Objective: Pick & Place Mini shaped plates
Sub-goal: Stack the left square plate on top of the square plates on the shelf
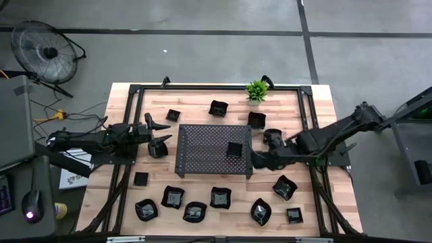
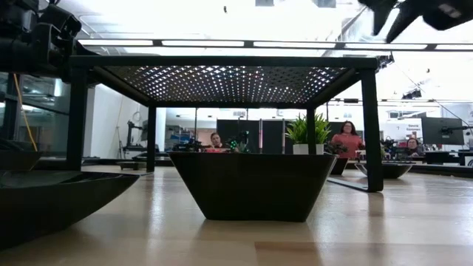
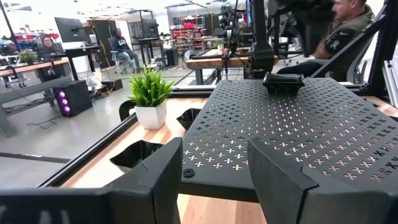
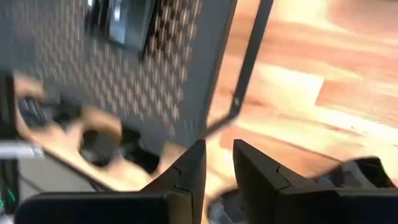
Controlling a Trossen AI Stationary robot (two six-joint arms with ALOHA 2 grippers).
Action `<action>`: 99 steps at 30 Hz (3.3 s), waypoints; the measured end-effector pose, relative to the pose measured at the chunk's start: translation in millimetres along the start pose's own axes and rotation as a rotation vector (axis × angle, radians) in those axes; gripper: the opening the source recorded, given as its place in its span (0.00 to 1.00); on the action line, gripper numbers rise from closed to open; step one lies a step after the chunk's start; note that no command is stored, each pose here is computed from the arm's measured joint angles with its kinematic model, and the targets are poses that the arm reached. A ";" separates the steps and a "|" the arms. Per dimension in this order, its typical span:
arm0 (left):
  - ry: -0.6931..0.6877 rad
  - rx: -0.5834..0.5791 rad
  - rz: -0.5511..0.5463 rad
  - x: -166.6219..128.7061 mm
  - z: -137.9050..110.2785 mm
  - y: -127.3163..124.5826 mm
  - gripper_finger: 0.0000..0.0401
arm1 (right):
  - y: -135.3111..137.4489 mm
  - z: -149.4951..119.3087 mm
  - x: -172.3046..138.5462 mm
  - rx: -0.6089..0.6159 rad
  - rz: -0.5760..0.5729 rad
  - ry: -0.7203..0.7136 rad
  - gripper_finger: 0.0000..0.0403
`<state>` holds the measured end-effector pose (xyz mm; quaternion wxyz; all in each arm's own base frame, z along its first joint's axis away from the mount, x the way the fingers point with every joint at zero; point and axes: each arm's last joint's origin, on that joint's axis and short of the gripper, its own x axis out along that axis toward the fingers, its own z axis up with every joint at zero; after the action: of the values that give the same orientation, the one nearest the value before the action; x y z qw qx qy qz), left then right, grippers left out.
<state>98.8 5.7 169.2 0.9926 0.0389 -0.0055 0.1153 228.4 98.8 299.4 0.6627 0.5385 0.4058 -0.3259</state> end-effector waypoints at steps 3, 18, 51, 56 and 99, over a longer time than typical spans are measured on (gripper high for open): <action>0.000 0.000 0.000 0.0 0.0 0.0 0.44 | -4.5 -16.6 -4.6 -0.108 0.002 0.031 0.19; 0.000 0.000 0.000 0.0 0.0 0.0 0.44 | -40.3 -110.6 -34.3 -0.477 0.102 0.225 0.18; 0.000 0.000 0.000 0.0 0.0 0.0 0.44 | -45.2 -186.3 70.9 -0.069 -0.368 0.467 0.18; 0.000 0.000 0.000 0.0 0.0 0.0 0.44 | -45.7 -178.9 86.4 -0.027 -0.457 0.422 0.19; 0.000 0.000 0.000 0.0 0.0 0.0 0.44 | -52.9 -170.0 134.8 0.069 -0.710 0.387 0.48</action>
<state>98.8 5.7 169.2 0.9926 0.0388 -0.0055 0.1153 212.4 254.7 140.4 0.4018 0.4382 0.6725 -0.4408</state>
